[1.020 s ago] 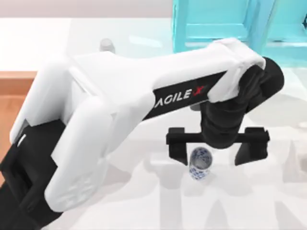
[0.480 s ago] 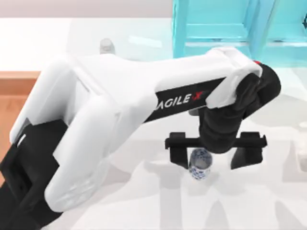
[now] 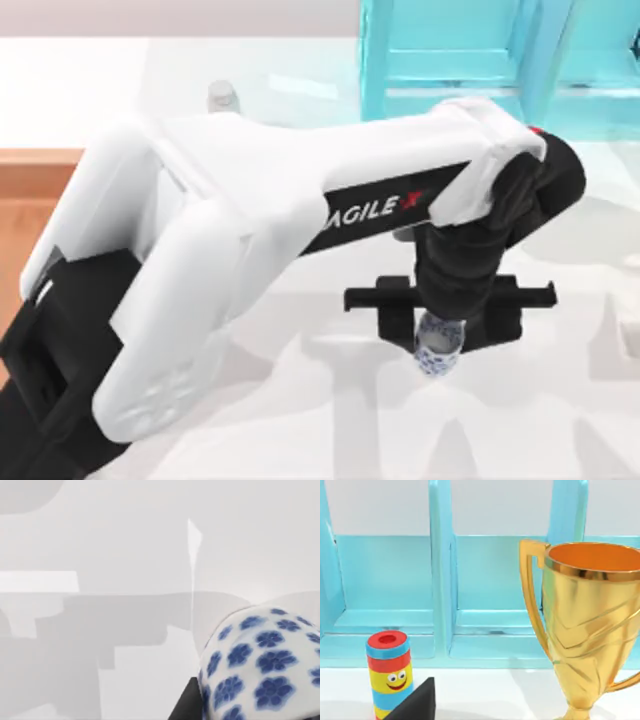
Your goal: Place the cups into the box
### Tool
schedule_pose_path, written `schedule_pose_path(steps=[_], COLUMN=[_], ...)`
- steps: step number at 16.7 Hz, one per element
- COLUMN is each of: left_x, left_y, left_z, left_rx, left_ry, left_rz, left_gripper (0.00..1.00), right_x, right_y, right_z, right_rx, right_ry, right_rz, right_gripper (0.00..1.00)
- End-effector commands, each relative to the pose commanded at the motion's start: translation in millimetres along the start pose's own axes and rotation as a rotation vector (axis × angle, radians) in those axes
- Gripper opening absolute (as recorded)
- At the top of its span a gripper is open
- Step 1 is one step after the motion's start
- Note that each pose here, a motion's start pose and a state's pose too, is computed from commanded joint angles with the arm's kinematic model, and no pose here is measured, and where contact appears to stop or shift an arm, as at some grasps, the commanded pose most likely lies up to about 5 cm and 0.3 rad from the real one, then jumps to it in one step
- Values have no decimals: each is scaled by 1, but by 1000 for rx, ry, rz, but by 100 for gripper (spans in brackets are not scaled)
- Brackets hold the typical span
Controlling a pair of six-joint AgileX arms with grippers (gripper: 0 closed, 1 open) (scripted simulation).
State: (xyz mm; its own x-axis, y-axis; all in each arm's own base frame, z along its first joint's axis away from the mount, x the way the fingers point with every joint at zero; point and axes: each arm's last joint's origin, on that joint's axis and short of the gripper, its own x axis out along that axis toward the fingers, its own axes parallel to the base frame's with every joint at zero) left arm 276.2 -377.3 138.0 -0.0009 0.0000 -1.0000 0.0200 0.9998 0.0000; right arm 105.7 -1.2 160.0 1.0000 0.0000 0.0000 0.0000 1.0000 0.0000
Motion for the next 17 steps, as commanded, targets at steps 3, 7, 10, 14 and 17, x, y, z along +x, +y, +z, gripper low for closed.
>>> schedule_pose_path(steps=[3,7,10,14,17], left_x=[0,0,0,-11,-49], left_y=[0,0,0,12,44], left_z=[0,0,0,4,6], left_rx=[0,0,0,-2,-4], left_ry=[0,0,0,4,-3], left_rz=[0,0,0,5,-4], left_gripper=[0,0,0,0,0], right_x=[0,0,0,0,0], right_y=[0,0,0,0,0], right_z=[0,0,0,0,0], right_rx=[0,0,0,0,0], right_ry=[0,0,0,0,0], right_rz=[0,0,0,0,0], right_gripper=[100,100,100,100,100])
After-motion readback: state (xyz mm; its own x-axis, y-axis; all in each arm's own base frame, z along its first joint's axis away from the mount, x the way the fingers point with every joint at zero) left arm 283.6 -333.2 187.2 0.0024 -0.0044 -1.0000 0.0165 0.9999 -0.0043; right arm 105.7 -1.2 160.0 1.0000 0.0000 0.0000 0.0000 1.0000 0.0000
